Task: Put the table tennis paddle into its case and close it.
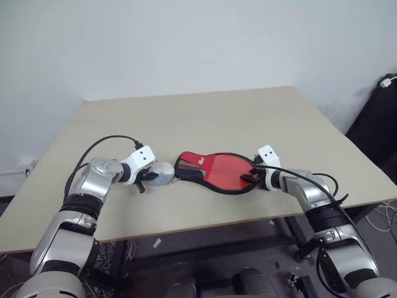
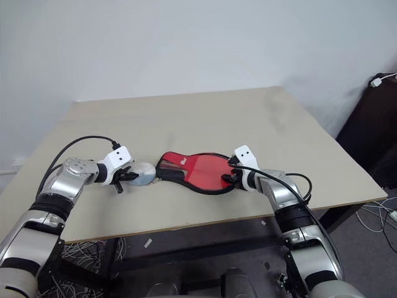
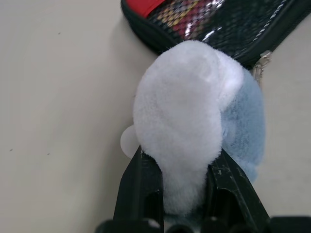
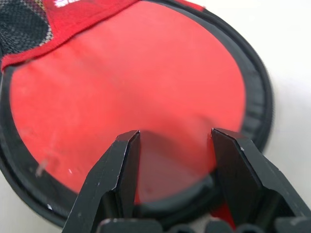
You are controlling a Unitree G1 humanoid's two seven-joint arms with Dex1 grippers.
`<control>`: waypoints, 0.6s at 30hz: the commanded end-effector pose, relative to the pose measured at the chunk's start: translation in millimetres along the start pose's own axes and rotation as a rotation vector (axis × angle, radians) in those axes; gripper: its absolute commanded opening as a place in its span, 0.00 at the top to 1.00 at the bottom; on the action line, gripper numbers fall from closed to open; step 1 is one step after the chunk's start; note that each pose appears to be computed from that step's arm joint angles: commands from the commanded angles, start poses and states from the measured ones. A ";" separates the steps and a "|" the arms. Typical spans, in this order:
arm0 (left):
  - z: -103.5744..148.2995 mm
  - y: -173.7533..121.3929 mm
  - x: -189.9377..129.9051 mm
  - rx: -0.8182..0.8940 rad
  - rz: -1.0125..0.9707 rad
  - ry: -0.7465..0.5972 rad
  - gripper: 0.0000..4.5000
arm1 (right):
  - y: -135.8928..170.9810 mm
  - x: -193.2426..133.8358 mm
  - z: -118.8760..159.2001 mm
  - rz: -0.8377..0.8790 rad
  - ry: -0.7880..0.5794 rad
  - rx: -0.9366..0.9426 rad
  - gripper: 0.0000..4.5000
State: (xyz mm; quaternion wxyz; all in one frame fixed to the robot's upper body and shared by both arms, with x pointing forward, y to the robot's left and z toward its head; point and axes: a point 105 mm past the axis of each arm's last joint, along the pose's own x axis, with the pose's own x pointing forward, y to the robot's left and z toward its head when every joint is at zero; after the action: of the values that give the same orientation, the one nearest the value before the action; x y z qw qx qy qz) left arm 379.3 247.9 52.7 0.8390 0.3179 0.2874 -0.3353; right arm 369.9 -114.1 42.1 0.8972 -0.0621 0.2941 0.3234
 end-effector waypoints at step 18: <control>-33.1 61.1 -22.7 -0.104 0.415 0.152 0.87 | -6.9 0.4 -26.4 -0.032 0.095 0.032 0.44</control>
State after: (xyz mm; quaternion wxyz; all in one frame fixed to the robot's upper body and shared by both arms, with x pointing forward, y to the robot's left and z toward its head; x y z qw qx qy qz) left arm 402.6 278.8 53.2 0.8716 0.3441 0.2889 -0.1960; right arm 368.5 -114.4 40.5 0.8960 -0.0578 0.2972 0.3249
